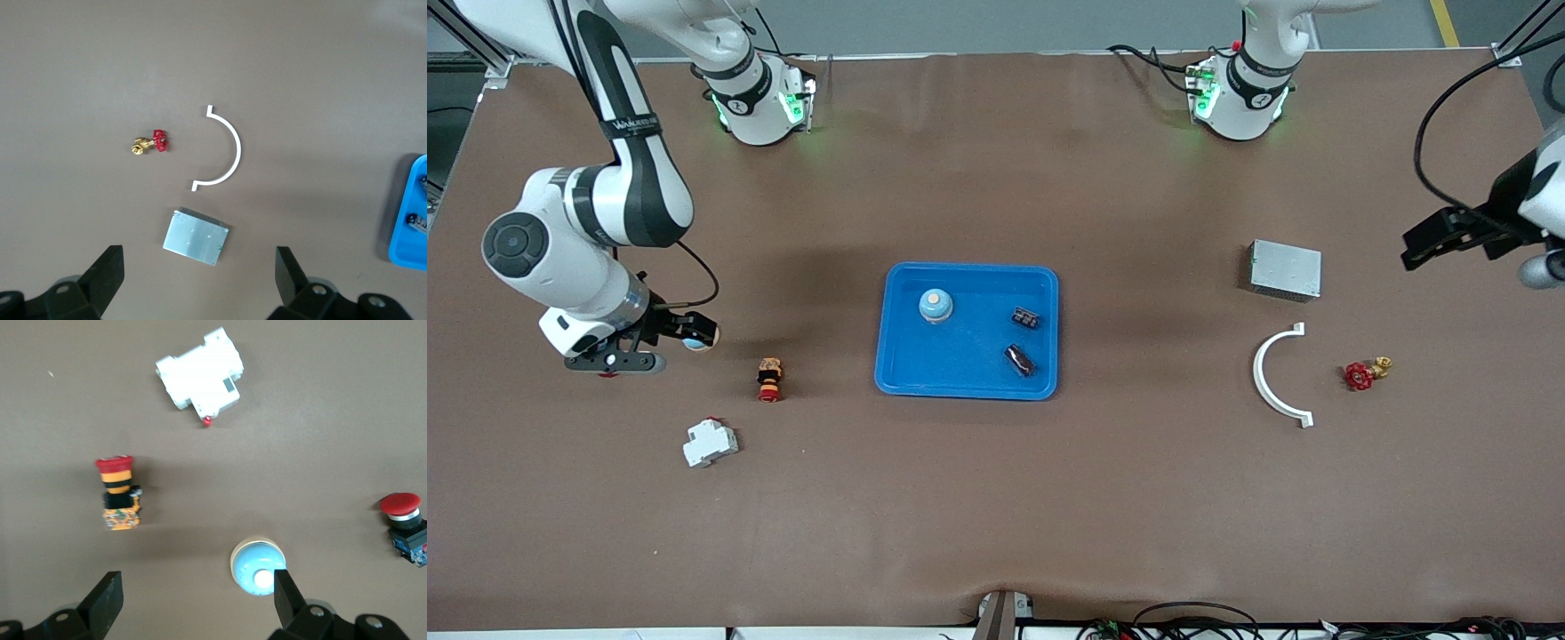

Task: Place electrolytic capacitor and blue bell in tray
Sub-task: 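Lower the right gripper onto the second blue button and grasp it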

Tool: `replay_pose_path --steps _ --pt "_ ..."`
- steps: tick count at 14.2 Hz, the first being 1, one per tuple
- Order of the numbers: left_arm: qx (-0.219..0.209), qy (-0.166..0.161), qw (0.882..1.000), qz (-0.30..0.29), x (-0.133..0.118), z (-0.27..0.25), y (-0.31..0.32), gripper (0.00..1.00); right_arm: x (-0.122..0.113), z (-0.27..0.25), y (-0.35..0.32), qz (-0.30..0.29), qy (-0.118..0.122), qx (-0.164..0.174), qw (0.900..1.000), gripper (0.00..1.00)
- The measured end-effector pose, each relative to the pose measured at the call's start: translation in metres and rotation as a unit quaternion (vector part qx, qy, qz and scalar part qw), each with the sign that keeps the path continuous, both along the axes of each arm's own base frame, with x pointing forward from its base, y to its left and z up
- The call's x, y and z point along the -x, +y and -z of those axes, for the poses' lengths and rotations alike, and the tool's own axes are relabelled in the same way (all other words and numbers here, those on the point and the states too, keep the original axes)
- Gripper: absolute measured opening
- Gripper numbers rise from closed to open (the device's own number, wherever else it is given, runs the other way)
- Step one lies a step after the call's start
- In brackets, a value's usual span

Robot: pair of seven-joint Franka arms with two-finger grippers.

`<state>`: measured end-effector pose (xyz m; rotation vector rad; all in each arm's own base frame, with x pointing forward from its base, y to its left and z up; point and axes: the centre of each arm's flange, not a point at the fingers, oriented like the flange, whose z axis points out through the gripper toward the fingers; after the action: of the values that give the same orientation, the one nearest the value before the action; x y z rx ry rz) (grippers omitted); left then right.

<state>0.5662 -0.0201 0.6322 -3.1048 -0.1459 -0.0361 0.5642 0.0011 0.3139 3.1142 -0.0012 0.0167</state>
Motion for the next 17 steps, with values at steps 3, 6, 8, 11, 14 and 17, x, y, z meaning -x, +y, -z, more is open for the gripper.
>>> replay_pose_path --steps 3,6,8,11,14,17 --pt "0.0 -0.007 1.0 0.008 0.012 -0.012 0.004 1.0 0.013 0.017 -0.028 -0.006 0.004 0.0 1.0 1.0" --pt "0.0 -0.004 1.0 0.008 0.02 -0.014 0.005 1.0 0.018 0.019 -0.046 -0.005 0.006 0.0 1.0 1.0" --pt "0.001 0.0 1.0 0.008 0.023 -0.012 0.005 1.0 0.02 0.022 -0.048 -0.004 0.007 -0.001 1.0 1.0" --pt "0.002 0.002 1.0 0.008 0.023 -0.01 0.005 1.0 0.027 0.032 -0.046 -0.005 0.001 0.0 1.0 1.0" --pt "0.003 0.004 1.0 0.01 0.024 -0.008 0.002 1.0 0.037 0.045 -0.045 -0.006 -0.014 0.001 1.0 1.0" --pt "0.003 0.006 1.0 0.014 0.024 -0.007 -0.002 1.0 0.045 0.056 -0.045 -0.006 -0.025 0.002 1.0 1.0"
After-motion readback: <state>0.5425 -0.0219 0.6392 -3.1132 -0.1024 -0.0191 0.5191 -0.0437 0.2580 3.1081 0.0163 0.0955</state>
